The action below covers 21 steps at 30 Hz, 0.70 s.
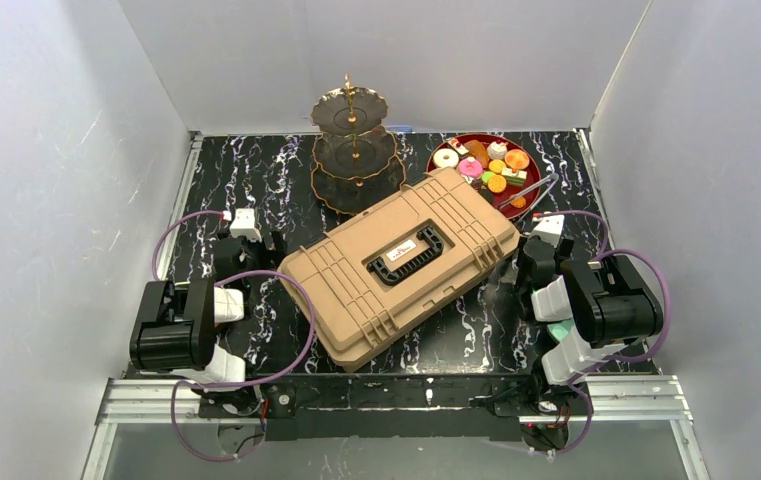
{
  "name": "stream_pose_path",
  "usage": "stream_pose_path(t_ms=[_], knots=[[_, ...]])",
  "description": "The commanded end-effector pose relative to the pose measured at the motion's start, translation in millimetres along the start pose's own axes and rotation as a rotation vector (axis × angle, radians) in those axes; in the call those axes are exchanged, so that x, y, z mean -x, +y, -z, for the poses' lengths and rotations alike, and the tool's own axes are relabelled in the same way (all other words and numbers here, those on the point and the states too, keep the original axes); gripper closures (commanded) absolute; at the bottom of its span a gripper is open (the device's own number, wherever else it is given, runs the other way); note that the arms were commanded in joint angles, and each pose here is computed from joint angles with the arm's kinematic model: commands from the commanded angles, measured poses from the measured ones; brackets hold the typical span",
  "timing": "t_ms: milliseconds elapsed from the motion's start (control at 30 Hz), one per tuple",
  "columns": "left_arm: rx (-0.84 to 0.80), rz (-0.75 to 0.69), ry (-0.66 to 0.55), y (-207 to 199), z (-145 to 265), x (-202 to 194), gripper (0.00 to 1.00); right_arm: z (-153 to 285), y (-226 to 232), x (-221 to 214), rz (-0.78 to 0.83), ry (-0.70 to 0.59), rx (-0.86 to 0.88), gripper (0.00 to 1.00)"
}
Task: Serve the afternoon tea
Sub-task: Adjust the distractor at the corner of the board.
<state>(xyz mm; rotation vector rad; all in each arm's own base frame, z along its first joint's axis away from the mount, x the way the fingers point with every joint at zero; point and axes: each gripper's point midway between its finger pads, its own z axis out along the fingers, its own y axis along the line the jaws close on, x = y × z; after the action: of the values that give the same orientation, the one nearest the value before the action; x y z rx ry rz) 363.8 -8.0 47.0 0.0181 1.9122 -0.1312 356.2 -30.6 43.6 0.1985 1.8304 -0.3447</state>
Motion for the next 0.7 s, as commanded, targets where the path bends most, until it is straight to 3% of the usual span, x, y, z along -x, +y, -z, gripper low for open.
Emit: stream_pose_path(t_ms=[0, 367, 533, 667], knots=[[0.009, -0.019, -0.032, 2, -2, 12, 0.01, -3, 3, 22, -0.031, -0.074, 0.001, 0.00], [0.030, -0.005, -0.028, 6, -2, 15, 0.01, -4, 3, 22, -0.051, -0.071, -0.001, 0.00], [0.019, -0.034, 0.132, 5, 1, 50, 0.01, 1, -1, 21, -0.075, -0.067, -0.017, 0.00], [0.005, -0.127, 0.135, 6, 28, 90, 0.01, 10, -3, 29, -0.087, -0.111, 0.004, 0.00]])
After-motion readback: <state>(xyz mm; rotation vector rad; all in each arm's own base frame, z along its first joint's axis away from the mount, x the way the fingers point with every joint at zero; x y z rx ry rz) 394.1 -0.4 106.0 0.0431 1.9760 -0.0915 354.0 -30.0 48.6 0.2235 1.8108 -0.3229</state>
